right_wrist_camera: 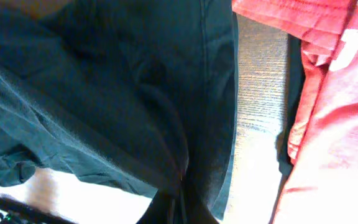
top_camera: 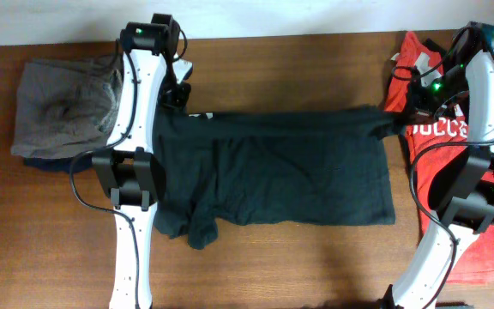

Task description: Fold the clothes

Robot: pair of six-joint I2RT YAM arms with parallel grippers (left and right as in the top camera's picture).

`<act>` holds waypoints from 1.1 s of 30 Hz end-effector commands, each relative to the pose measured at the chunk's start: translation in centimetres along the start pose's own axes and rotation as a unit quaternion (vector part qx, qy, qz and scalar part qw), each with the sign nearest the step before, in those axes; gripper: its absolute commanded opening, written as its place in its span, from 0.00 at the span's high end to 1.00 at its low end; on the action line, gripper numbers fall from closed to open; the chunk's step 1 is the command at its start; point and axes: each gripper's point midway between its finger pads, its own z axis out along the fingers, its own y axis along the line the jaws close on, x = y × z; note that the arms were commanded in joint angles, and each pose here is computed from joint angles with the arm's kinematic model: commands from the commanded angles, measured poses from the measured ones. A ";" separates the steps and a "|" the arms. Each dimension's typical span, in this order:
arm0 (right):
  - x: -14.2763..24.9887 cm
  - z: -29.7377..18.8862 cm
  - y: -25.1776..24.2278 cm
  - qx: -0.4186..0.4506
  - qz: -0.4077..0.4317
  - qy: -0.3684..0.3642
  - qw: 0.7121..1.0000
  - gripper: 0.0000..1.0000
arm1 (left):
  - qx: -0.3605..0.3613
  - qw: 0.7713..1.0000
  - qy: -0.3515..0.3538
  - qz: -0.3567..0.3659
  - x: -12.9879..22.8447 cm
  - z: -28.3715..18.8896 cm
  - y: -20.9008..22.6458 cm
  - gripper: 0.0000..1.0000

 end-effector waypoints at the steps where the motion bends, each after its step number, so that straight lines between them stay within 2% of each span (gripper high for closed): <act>1: 0.5 -0.5 -0.4 0.008 -0.002 -0.006 1.000 0.96 | 0.003 1.000 0.009 0.011 1.1 -0.9 0.0 0.99; 3: 0.4 -0.1 -0.6 0.008 -0.002 -0.007 1.000 0.91 | 0.001 1.000 0.025 0.014 1.6 -0.2 0.0 0.83; 4: 0.3 0.0 -0.7 0.008 -0.002 -0.008 1.000 0.81 | 0.000 0.999 0.030 0.015 1.7 0.0 0.0 0.70; 6: 0.0 0.0 -0.7 0.009 -0.004 -0.014 1.000 0.66 | 0.001 0.999 0.033 0.017 1.8 0.2 0.0 0.50; 7: -0.1 -0.1 -0.8 0.010 -0.005 -0.017 1.000 0.57 | 0.001 0.999 0.033 0.018 1.8 0.2 0.0 0.34; 9: -0.4 -0.1 -0.8 0.012 -0.007 -0.021 1.000 0.50 | -0.001 0.999 0.030 0.018 1.8 -0.1 0.1 0.23; 14: -0.8 -0.2 -0.9 0.013 -0.010 -0.030 0.999 0.50 | -0.007 1.000 0.006 0.016 1.4 -1.8 0.3 0.20; 19: -1.3 -2.0 0.0 0.009 -0.015 -0.051 0.999 0.50 | -0.024 0.997 -0.070 0.011 0.1 -6.8 0.9 0.19; 22: -1.6 -4.4 1.0 0.009 -0.024 -0.075 0.997 0.50 | -0.038 0.990 -0.134 0.006 -0.4 -11.3 1.3 0.13; 23: -1.6 -5.4 1.3 0.012 -0.027 -0.084 0.996 0.50 | -0.042 0.987 -0.155 0.004 -0.5 -12.8 1.4 0.07; 25: -1.9 -7.3 1.9 0.017 -0.032 -0.107 0.994 0.50 | -0.051 0.980 -0.194 0.001 -0.4 -15.7 1.6 0.01; 29: -1.7 -11.5 3.5 0.027 -0.031 -0.169 0.985 0.50 | -0.064 0.964 -0.256 -0.004 0.5 -20.8 1.7 0.01; 33: 0.0 -15.3 5.3 0.038 -0.041 -0.217 0.975 0.50 | -0.070 0.953 -0.294 -0.007 2.1 -24.5 1.5 0.01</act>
